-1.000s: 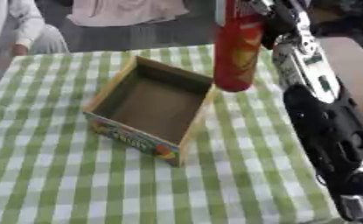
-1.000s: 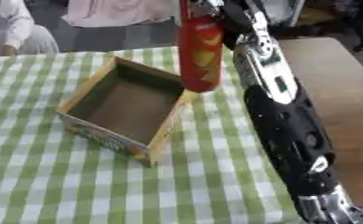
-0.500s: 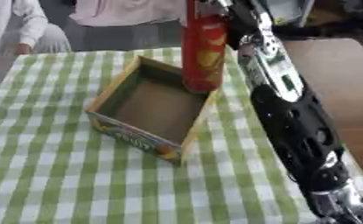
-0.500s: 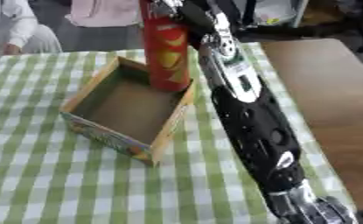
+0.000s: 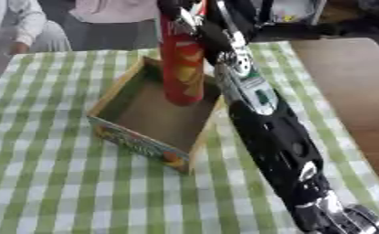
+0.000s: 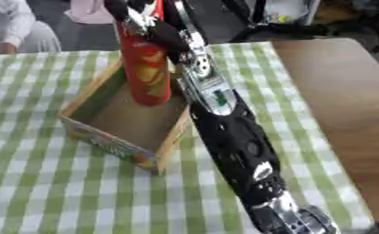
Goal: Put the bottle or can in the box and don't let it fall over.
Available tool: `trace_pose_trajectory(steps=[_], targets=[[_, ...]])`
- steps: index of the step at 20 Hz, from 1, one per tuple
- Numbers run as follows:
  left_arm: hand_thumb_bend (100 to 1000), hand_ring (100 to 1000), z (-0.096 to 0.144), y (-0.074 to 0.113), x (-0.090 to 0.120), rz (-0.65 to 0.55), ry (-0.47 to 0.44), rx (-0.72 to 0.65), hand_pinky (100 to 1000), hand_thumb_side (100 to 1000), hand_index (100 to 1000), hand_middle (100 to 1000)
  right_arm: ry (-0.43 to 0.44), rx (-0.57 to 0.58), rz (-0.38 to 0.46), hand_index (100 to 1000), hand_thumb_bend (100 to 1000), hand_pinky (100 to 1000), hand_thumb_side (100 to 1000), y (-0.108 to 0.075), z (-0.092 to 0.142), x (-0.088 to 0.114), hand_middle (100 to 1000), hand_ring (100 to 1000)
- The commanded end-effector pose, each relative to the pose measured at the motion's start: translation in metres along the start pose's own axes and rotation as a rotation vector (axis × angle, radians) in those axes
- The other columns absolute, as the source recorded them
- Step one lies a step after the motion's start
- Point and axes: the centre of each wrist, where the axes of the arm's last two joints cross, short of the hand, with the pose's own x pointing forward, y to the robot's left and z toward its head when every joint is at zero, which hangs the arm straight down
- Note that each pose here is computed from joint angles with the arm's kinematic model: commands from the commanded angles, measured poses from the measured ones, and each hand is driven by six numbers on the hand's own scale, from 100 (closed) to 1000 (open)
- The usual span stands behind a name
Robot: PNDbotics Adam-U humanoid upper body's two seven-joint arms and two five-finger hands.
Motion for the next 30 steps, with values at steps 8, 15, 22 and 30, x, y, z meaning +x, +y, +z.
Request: trace_pose_trajectory(steps=[8,15,22,30], targets=[[580,720,-0.008,-0.003,0.019,0.007,-0.068,-0.018,855,479,725,725,-0.017,0.009,-0.010,354,696,130,105,0.002,-0.002,-0.014,371,352],[583,719,-0.008,-0.004,0.020,0.008,-0.069,-0.017,855,482,726,725,0.019,0.000,-0.003,398,836,250,234,-0.001,0.005,-0.026,465,445],[582,719,-0.008,-0.003,0.019,0.006,-0.067,-0.013,857,483,726,725,0.095,0.074,0.050,468,954,444,336,-0.008,0.016,-0.037,631,627],[583,719,-0.007,0.000,0.018,-0.001,-0.062,-0.007,859,482,726,725,0.192,0.206,0.185,847,1000,582,496,-0.023,0.026,-0.040,919,905]])
